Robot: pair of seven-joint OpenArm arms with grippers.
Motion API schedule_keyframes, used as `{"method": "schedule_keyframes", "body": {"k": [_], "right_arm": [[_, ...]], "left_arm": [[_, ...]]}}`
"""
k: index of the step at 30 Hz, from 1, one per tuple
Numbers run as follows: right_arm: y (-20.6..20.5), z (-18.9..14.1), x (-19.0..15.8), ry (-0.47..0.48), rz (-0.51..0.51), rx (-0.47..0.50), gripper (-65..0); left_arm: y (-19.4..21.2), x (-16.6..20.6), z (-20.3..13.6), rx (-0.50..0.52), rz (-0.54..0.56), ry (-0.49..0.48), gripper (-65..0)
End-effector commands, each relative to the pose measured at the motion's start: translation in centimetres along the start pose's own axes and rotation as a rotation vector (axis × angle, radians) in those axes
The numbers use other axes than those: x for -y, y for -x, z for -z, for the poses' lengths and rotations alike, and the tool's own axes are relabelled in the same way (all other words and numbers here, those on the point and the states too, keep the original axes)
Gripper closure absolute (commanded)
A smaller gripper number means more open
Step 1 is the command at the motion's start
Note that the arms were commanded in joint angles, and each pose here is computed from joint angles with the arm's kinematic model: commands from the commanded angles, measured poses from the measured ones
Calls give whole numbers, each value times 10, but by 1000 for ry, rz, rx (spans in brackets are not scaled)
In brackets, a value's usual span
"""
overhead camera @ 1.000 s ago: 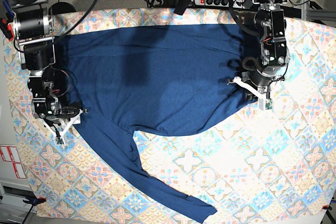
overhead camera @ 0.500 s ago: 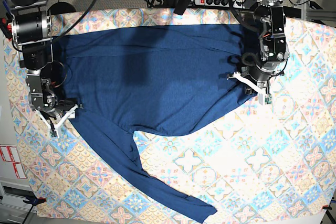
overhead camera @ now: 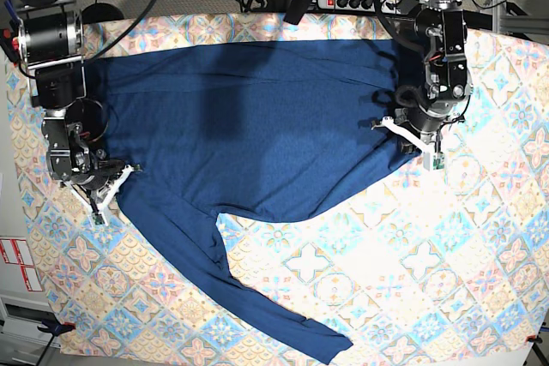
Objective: Fold the T-shirt properly
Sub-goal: 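Lift and fold the hem half over onto the collar half with both grippers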
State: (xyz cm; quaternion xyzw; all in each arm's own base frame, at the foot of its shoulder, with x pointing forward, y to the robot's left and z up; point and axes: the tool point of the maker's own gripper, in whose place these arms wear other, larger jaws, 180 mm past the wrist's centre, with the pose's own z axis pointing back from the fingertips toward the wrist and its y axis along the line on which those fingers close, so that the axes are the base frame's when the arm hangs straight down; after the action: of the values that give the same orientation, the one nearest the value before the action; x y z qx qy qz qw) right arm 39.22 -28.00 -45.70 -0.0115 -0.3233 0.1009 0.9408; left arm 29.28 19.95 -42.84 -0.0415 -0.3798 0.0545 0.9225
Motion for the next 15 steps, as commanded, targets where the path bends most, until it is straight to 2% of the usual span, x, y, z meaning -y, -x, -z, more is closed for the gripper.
{"method": "schedule_keyframes", "body": {"k": [1,5,15], "right_arm": [[-20,-13,21,39,-28,58,-4],[-19,-29,14,28,-73,108,-4],[0,-89,30,97,-16,140,-3]], "left_arm": [[-19,-1,-4,60,11,1,0],[-25,-12,-17,93,7,-26,0],[-10,-39,-31,70,3,-87,0]]}}
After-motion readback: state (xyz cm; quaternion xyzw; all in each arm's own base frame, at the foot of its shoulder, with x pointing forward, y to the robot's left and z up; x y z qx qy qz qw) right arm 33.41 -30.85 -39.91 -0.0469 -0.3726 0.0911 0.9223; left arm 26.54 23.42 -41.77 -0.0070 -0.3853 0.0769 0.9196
